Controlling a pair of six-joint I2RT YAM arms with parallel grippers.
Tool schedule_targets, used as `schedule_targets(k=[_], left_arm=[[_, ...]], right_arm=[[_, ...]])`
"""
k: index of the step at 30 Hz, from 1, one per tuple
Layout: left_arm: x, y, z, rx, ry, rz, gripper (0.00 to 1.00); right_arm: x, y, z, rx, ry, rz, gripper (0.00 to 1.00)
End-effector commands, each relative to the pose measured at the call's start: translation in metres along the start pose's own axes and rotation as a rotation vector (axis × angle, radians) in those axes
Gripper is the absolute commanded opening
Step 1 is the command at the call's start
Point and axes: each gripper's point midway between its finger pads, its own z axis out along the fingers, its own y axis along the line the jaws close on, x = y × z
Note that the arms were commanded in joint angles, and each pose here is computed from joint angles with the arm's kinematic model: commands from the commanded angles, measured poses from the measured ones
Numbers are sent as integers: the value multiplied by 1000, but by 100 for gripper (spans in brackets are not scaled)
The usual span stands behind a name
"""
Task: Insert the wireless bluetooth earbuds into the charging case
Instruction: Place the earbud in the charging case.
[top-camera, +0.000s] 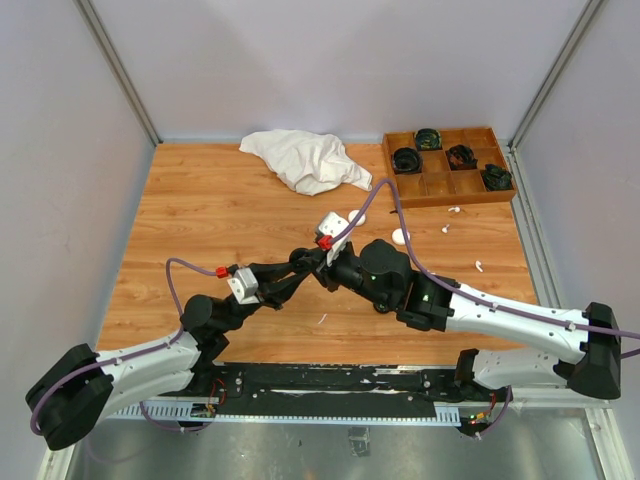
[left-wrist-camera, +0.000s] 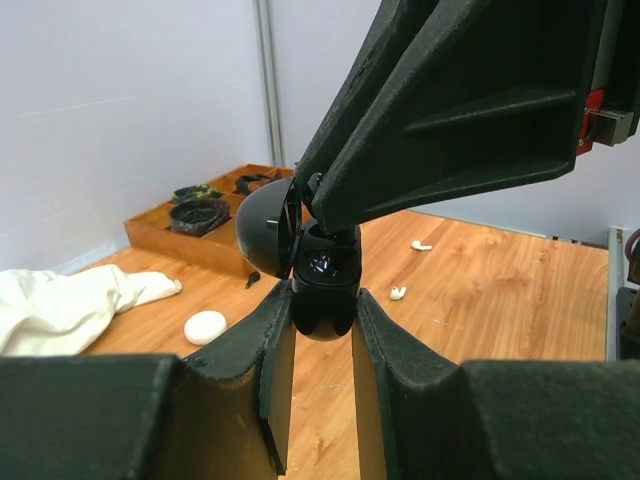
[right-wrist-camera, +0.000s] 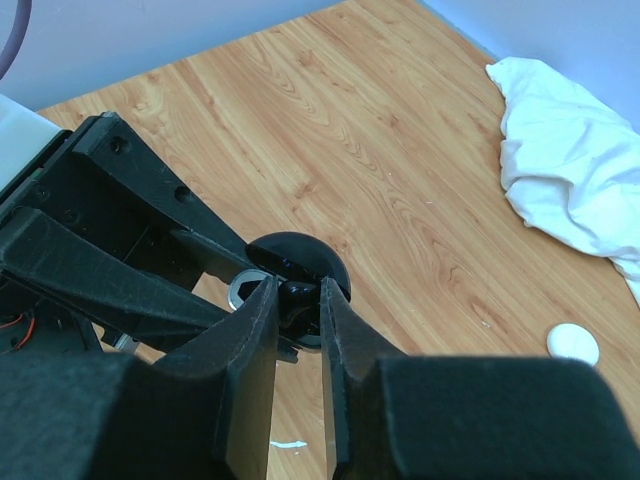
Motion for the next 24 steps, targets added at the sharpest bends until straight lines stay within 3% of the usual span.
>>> schedule_targets(k=[1, 6, 14, 24], left_arm=[[-22, 4, 4, -20, -81, 7, 1], [-19, 5, 4, -31, -73, 3, 1], [-15, 7, 2, -42, -59, -2, 1], [1, 14, -3, -92, -13, -36, 1]], right_arm=[[-2, 2, 0, 20, -12, -10, 22], [-3, 2, -1, 23, -15, -13, 28], [-10, -5, -7, 51, -26, -10, 46], [-17, -34, -25, 122, 9, -69, 56]])
